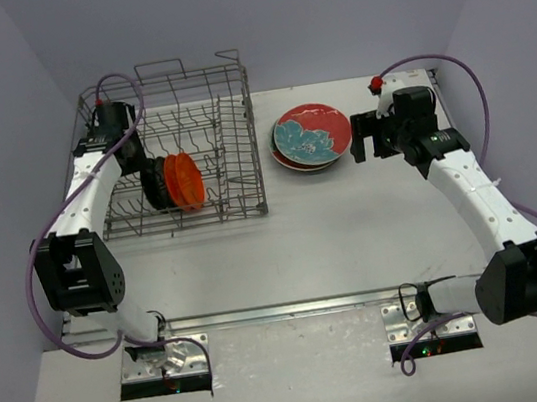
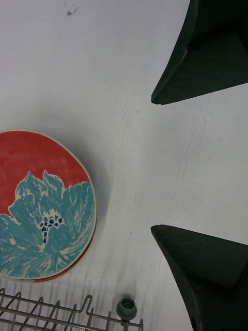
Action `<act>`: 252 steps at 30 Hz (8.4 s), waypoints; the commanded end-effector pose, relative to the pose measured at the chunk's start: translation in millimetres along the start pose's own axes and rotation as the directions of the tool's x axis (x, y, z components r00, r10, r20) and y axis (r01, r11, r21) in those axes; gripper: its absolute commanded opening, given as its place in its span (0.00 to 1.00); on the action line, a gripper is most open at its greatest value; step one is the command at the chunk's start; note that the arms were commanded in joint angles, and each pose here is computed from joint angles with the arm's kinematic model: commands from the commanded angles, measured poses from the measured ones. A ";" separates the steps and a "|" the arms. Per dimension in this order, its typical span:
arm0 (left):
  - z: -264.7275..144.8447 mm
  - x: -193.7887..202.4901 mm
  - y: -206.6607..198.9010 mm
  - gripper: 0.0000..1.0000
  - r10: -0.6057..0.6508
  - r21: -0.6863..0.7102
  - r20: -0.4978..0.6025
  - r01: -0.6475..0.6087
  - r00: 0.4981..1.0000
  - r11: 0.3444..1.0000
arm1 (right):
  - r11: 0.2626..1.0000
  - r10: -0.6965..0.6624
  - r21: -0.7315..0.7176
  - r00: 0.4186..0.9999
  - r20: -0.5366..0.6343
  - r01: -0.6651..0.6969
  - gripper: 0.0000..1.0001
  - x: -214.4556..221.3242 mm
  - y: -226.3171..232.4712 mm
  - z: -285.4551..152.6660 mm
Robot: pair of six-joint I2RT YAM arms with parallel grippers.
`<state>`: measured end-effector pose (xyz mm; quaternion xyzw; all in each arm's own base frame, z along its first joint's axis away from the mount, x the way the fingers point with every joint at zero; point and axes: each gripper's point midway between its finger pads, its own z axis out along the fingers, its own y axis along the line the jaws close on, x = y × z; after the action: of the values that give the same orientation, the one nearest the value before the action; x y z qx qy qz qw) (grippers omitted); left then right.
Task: Unload the plates from the dish rack
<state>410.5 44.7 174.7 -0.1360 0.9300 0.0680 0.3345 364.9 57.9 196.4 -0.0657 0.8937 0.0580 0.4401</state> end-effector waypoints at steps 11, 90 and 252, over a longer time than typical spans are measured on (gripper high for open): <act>20.4 9.5 1.0 0.19 0.009 0.031 -0.040 -0.008 0.999 0.999 | 1.000 0.003 -0.024 0.997 0.075 -0.001 0.99 -23.9 4.8 -3.4; -197.5 -56.3 -148.2 1.00 0.031 0.600 0.393 -0.281 0.919 0.749 | 0.878 0.461 -0.174 0.886 0.052 -0.447 0.00 -56.3 -46.8 12.6; -203.7 -30.8 -172.4 1.00 0.078 0.679 0.374 -0.330 0.924 0.656 | 0.492 0.870 -0.001 0.492 -0.031 -0.871 0.00 6.2 -111.1 54.5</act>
<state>349.6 -158.7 332.3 0.1428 0.8366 -0.2588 0.4613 394.3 -17.4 159.5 0.3171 0.8410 0.2864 0.3319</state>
